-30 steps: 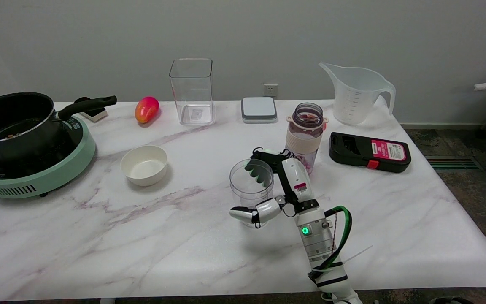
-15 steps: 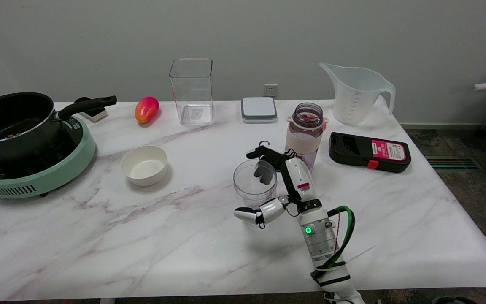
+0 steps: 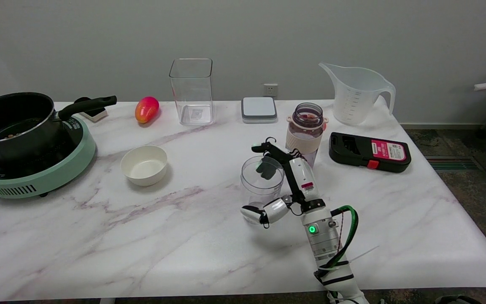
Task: Place the measuring cup onto the table.
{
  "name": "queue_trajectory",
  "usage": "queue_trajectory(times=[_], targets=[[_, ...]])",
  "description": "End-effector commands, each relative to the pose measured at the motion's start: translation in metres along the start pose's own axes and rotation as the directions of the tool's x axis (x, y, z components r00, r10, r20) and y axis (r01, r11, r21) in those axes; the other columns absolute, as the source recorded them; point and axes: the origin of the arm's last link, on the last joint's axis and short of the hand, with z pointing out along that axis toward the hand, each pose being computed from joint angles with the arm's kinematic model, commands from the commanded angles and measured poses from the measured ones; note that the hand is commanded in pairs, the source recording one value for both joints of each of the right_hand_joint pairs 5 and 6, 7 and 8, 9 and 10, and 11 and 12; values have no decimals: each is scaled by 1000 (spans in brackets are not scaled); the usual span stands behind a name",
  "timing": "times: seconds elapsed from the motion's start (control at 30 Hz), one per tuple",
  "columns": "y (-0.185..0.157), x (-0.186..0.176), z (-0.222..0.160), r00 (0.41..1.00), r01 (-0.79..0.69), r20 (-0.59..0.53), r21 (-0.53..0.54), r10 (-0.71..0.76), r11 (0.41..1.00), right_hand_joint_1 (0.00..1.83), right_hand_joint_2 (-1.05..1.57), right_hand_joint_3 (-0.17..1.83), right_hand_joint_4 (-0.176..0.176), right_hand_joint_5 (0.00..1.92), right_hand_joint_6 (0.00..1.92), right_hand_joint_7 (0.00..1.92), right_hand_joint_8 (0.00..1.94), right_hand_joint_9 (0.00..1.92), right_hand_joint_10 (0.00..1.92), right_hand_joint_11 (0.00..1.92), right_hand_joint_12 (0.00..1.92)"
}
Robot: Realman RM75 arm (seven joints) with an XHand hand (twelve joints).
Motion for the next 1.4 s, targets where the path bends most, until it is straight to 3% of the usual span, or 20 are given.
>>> queue_trajectory(times=[0.03, 1.2, 1.4], targets=[[3, 7, 0, 1000, -17, -15, -8, 17, 1000, 1282, -209, 960, 0, 579, 579, 1003, 1003, 1060, 1060, 1049, 1049], [6, 31, 4, 999, -1, -47, -25, 0, 1000, 1274, -323, 1019, 0, 488, 488, 976, 976, 1012, 1012, 1044, 1044], [4, 30, 5, 999, -4, -38, -21, 3, 1000, 1272, -401, 1088, 0, 483, 483, 929, 929, 914, 914, 981, 981]])
